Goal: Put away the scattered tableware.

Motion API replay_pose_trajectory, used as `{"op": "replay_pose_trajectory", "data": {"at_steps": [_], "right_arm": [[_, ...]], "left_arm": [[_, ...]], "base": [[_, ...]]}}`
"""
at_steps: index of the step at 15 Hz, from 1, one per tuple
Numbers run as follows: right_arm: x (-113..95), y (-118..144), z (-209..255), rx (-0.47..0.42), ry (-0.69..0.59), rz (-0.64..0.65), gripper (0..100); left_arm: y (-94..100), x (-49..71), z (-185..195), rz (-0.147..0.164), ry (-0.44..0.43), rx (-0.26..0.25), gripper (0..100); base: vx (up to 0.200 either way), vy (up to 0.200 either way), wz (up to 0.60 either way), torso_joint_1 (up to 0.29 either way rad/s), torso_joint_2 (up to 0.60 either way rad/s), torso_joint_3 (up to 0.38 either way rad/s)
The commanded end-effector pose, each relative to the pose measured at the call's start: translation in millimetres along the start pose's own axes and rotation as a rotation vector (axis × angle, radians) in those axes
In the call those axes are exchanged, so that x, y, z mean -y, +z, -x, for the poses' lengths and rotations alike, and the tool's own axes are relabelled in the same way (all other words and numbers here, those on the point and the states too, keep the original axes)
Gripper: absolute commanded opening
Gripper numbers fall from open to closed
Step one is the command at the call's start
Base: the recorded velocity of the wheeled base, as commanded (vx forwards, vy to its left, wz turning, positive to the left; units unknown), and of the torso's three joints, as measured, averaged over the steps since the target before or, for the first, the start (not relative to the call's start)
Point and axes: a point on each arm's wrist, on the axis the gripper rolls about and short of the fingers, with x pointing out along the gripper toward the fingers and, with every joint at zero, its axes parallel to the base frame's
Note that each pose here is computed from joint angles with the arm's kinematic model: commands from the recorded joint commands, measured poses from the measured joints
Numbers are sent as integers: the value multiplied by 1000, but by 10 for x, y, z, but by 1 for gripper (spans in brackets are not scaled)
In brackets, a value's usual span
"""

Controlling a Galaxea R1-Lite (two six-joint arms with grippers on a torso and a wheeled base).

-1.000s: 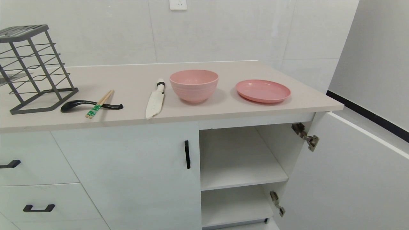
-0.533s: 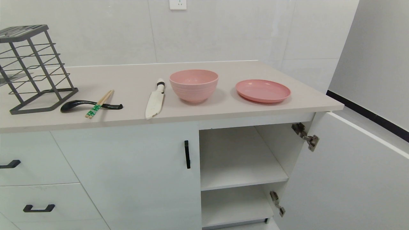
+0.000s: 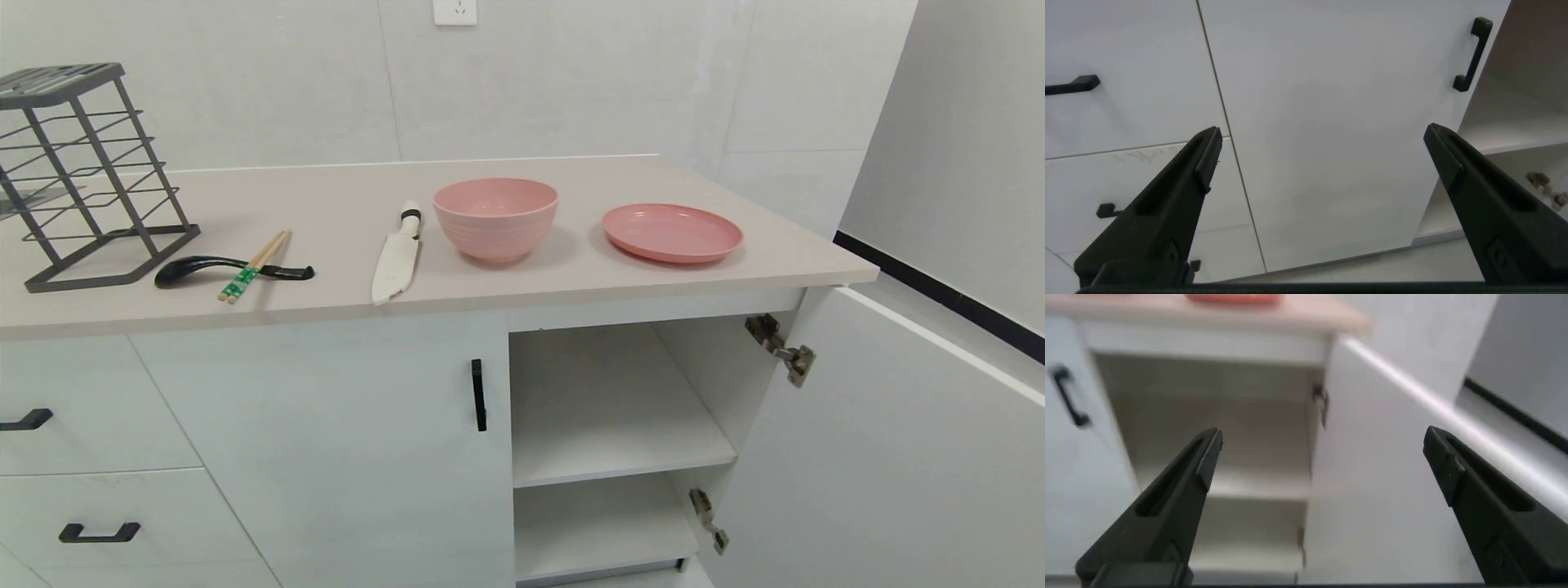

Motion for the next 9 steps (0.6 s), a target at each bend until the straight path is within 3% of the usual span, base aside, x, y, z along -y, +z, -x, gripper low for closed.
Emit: {"op": "replay_pose_trajectory", "data": {"at_steps": [1, 2, 3, 9], "right_arm": [[-20, -354, 3, -76, -65, -7, 100], [-23, -409, 8, -130, -72, -27, 100], [-22, -419, 10, -138, -81, -77, 100], [-16, -421, 11, -140, -110, -83, 100]], "left_arm": [[0, 0, -1, 0, 0, -2, 100], [0, 0, -1, 0, 0, -2, 100], [0, 0, -1, 0, 0, -2, 100], [0, 0, -1, 2, 0, -2, 100]], "base": [[0, 0, 0, 0, 0, 0], [0, 0, 0, 0, 0, 0], [0, 0, 0, 0, 0, 0], [0, 0, 0, 1, -22, -24]]}}
